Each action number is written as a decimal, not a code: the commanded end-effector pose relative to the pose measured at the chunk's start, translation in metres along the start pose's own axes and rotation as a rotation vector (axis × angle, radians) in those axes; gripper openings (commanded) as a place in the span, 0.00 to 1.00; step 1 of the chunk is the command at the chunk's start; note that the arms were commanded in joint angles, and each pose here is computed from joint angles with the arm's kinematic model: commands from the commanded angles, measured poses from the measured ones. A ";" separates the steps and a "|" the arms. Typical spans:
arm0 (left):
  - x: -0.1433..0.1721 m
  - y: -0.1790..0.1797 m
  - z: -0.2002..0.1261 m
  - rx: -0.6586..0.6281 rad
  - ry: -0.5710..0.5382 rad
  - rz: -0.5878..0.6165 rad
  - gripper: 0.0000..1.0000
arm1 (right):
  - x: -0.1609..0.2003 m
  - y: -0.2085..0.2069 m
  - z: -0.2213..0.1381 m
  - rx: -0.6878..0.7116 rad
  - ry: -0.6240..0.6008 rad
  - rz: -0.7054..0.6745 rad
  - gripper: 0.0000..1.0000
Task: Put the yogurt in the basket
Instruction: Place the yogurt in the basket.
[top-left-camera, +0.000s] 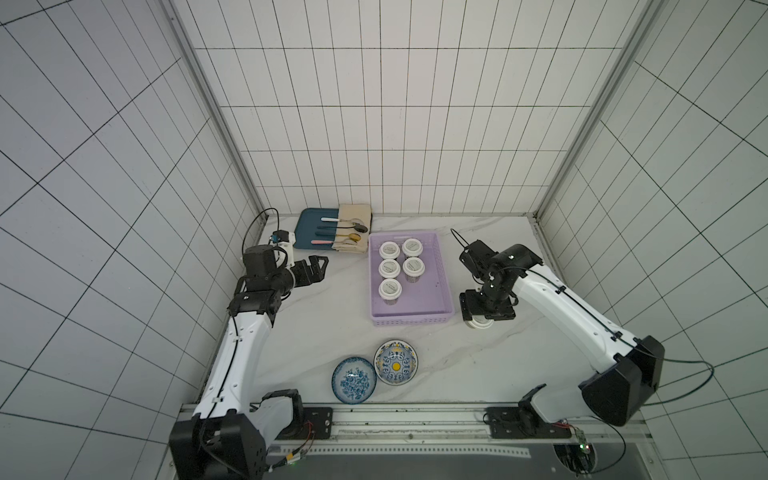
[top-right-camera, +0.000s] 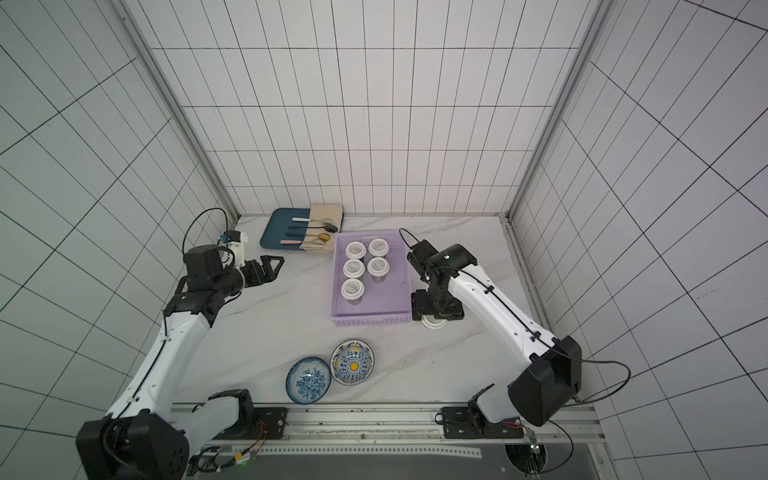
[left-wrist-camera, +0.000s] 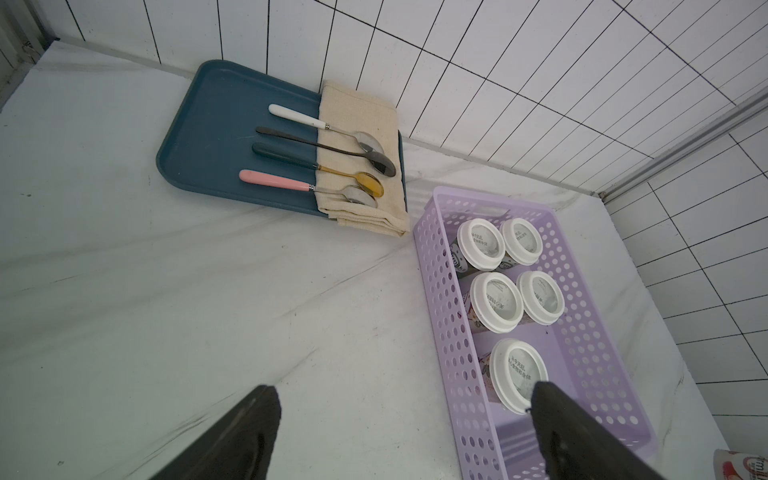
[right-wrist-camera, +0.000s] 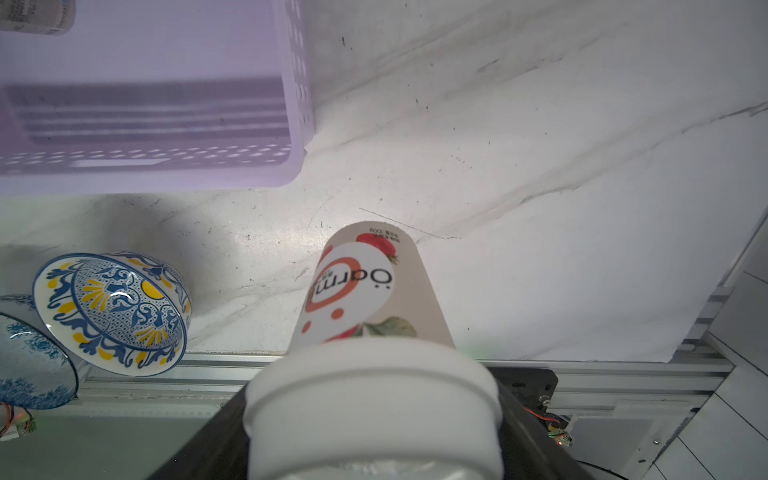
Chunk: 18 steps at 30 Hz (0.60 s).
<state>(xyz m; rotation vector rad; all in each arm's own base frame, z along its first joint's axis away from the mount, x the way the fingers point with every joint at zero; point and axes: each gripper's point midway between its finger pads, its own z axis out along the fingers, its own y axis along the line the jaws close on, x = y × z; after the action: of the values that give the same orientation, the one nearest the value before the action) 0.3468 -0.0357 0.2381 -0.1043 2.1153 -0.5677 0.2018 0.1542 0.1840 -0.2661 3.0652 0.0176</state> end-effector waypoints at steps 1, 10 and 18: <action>-0.005 0.000 -0.005 -0.004 -0.032 0.024 0.98 | -0.013 0.007 -0.010 0.009 -0.020 -0.045 0.80; -0.008 0.001 -0.011 -0.013 -0.045 0.028 0.98 | -0.063 0.046 -0.015 -0.060 -0.074 -0.063 0.80; -0.008 0.001 -0.013 -0.013 -0.054 0.035 0.98 | -0.098 0.091 0.003 -0.087 -0.066 -0.129 0.80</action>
<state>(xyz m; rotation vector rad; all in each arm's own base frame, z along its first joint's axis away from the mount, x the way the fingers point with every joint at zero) 0.3428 -0.0301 0.2444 -0.1067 2.0907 -0.5452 0.2791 0.2425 0.1871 -0.3947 2.9924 0.1168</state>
